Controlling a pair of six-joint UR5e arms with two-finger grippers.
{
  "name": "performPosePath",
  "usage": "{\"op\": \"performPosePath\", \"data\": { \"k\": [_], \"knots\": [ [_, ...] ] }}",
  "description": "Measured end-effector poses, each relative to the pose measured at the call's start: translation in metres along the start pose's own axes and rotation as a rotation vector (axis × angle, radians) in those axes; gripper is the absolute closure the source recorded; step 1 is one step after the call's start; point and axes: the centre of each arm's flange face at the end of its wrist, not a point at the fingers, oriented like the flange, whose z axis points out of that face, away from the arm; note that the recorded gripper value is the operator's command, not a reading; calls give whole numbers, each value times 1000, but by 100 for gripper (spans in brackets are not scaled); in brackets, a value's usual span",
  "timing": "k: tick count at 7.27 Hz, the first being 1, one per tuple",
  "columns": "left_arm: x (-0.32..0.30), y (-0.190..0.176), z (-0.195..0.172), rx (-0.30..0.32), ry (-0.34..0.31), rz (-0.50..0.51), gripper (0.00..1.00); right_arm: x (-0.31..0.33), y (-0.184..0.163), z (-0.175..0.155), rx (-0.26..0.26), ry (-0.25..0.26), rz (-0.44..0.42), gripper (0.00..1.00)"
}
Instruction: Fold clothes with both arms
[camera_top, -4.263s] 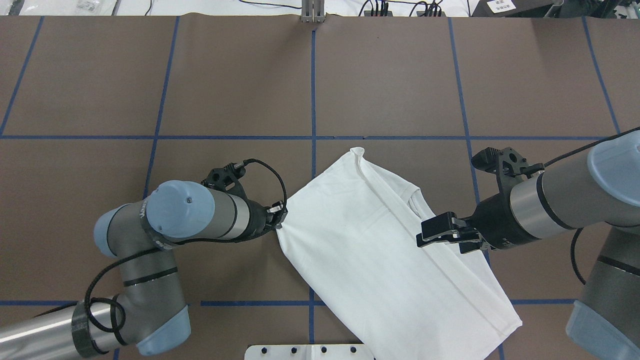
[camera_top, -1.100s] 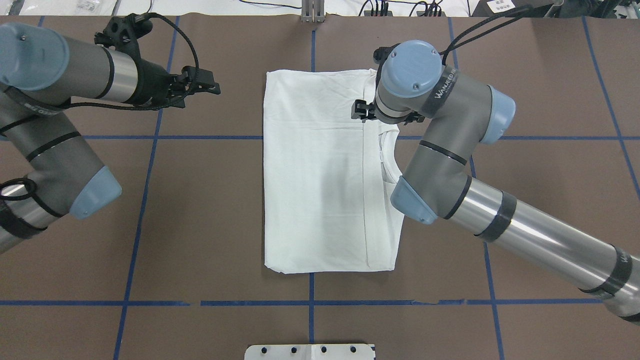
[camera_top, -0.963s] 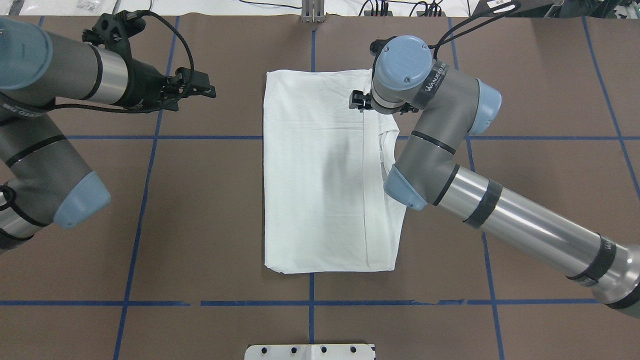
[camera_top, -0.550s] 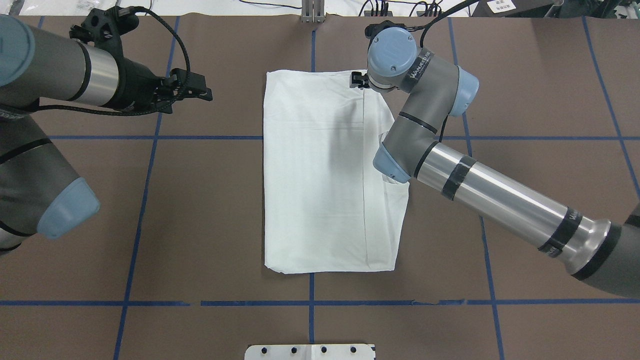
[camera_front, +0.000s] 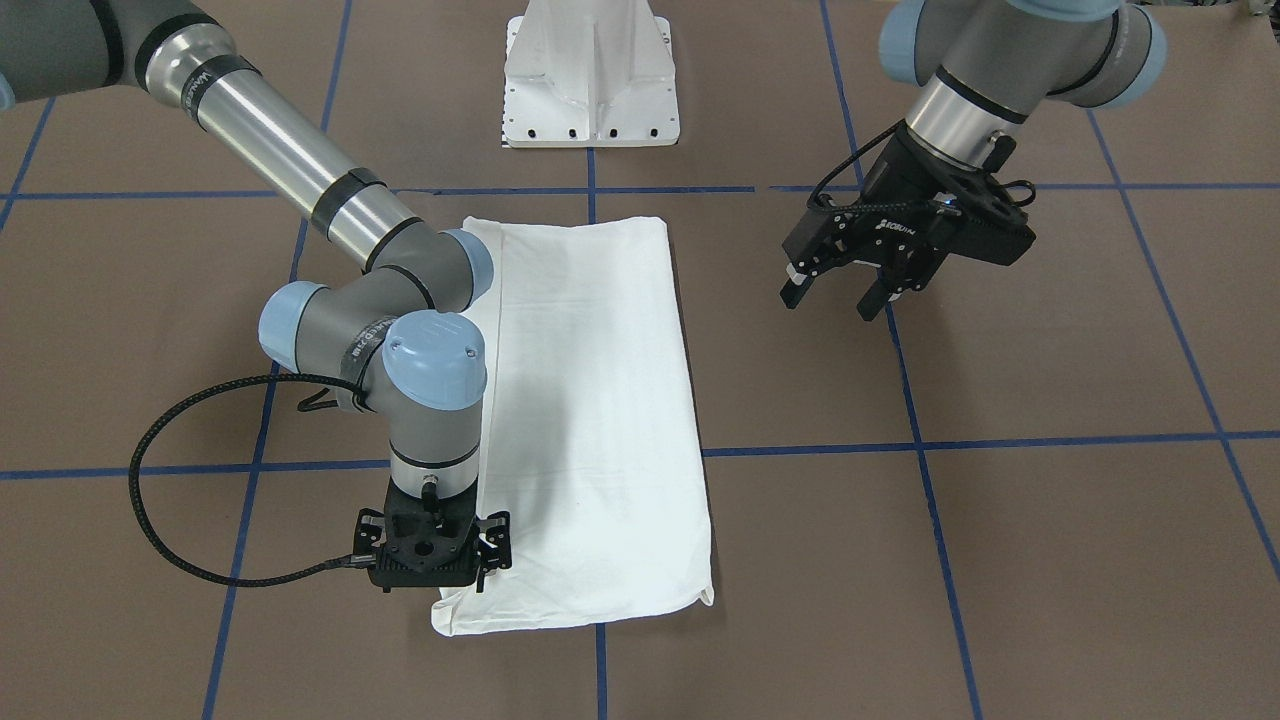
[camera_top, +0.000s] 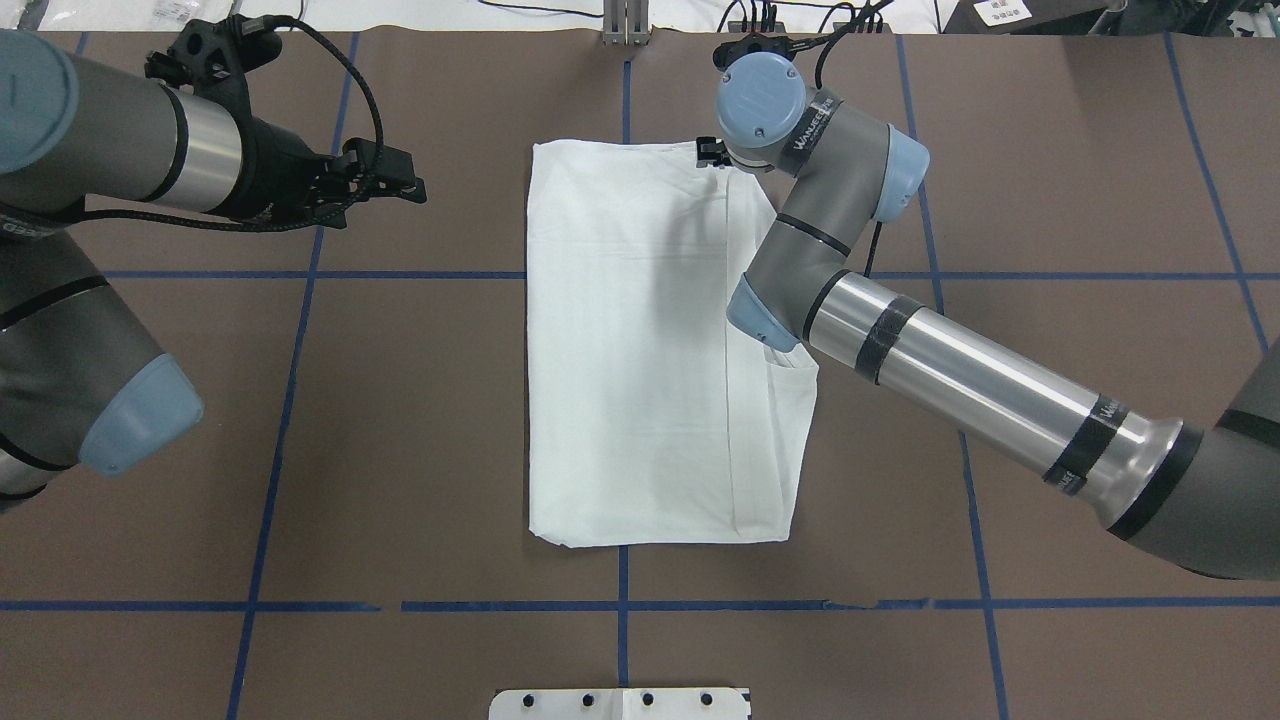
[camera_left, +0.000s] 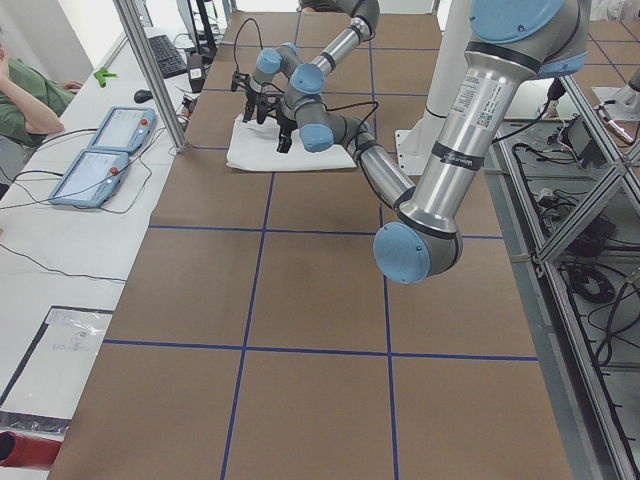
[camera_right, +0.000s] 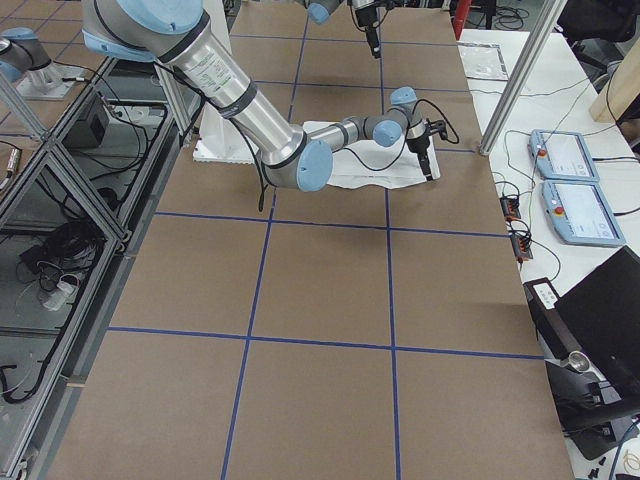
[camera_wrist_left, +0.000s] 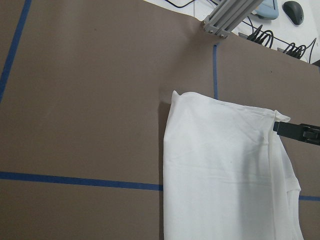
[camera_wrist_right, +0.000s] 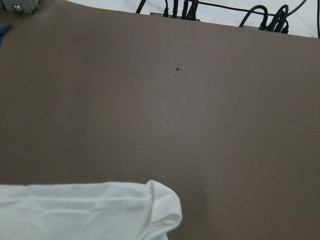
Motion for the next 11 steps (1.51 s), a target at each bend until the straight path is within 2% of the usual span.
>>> {"op": "performPosePath", "data": {
  "k": [4, 11],
  "knots": [
    [1, 0, 2, -1, 2, 3, 0, 0, 3, 8, 11, -8, -22, 1],
    [-2, -2, 12, -2, -9, -1, 0, 13, 3, 20, 17, 21, -81, 1]
  ]
}}
